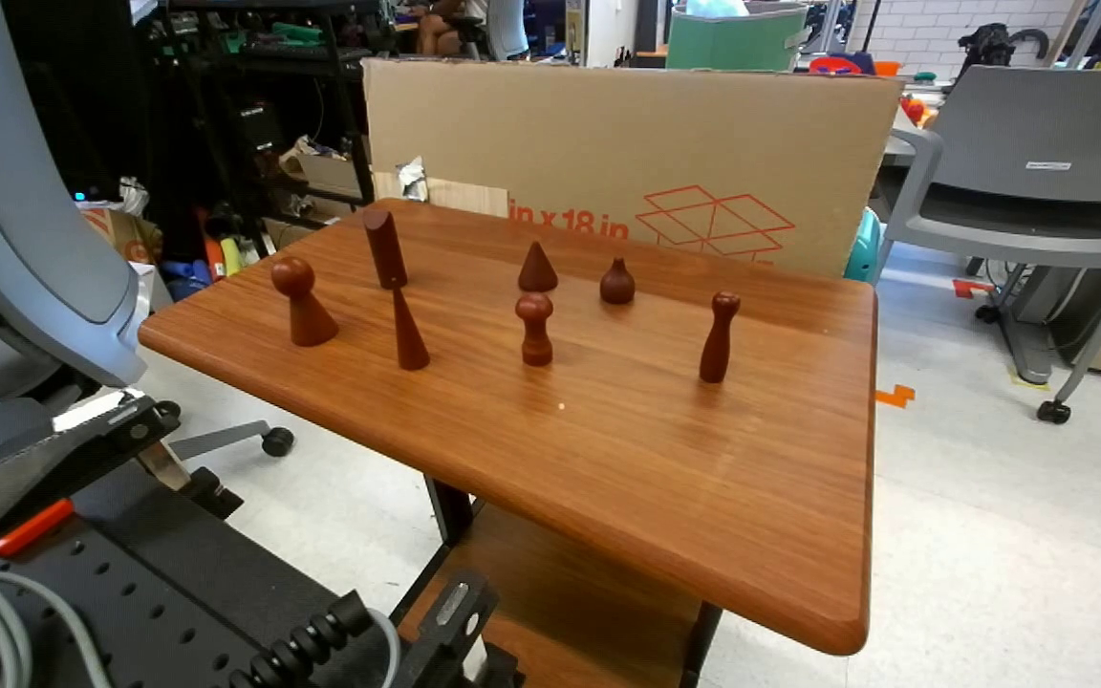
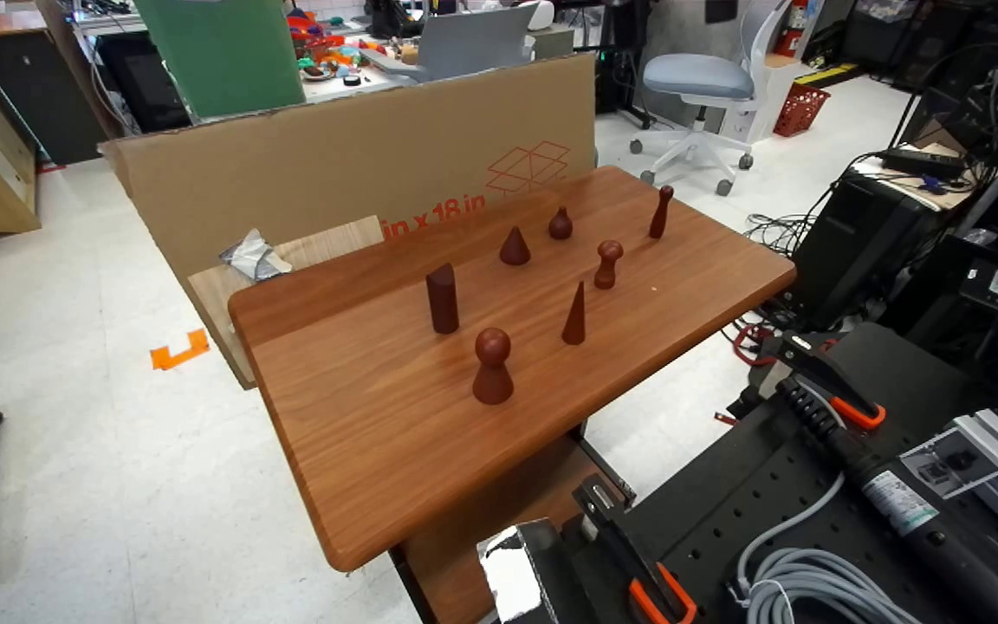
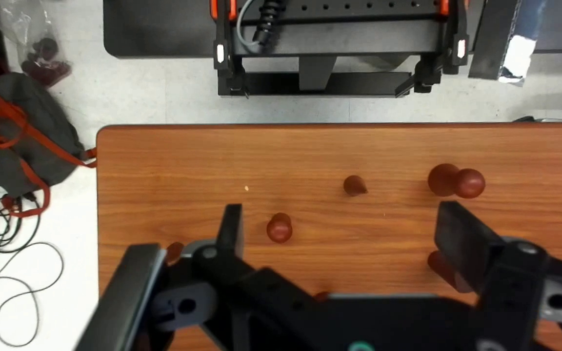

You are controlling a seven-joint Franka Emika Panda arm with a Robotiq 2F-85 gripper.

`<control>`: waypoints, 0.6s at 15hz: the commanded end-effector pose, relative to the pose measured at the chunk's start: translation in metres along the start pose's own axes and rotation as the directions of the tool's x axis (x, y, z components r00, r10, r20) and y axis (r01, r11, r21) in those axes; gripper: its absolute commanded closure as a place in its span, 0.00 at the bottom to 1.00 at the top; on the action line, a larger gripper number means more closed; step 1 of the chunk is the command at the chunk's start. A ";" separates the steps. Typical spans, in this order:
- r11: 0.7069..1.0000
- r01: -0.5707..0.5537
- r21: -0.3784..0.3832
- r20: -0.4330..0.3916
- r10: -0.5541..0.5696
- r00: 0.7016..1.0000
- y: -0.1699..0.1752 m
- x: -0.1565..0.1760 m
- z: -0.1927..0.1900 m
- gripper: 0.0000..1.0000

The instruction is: Move the back second left object forward

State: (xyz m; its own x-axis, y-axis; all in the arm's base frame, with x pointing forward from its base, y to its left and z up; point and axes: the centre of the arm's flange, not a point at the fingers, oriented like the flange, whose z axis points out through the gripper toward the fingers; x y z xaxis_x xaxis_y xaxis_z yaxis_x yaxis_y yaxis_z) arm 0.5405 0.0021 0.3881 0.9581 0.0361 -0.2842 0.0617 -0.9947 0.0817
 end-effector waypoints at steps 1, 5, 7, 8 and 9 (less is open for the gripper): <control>0.998 0.065 0.002 0.094 -0.065 0.993 0.011 0.080 0.012 0.00; 0.996 0.093 0.015 0.102 -0.094 0.990 -0.001 0.125 0.049 0.00; 0.996 0.092 0.019 0.087 -0.093 0.992 -0.011 0.139 0.068 0.00; 0.996 0.085 0.028 0.071 -0.087 0.994 -0.015 0.144 0.076 0.00; 0.996 0.081 0.034 0.045 -0.082 0.996 -0.019 0.150 0.085 0.00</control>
State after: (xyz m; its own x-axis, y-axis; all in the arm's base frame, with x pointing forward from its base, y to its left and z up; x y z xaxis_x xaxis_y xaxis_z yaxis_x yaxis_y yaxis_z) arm 0.6342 0.0091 0.2806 0.9220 0.1101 -0.3712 0.1336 -0.9903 0.0382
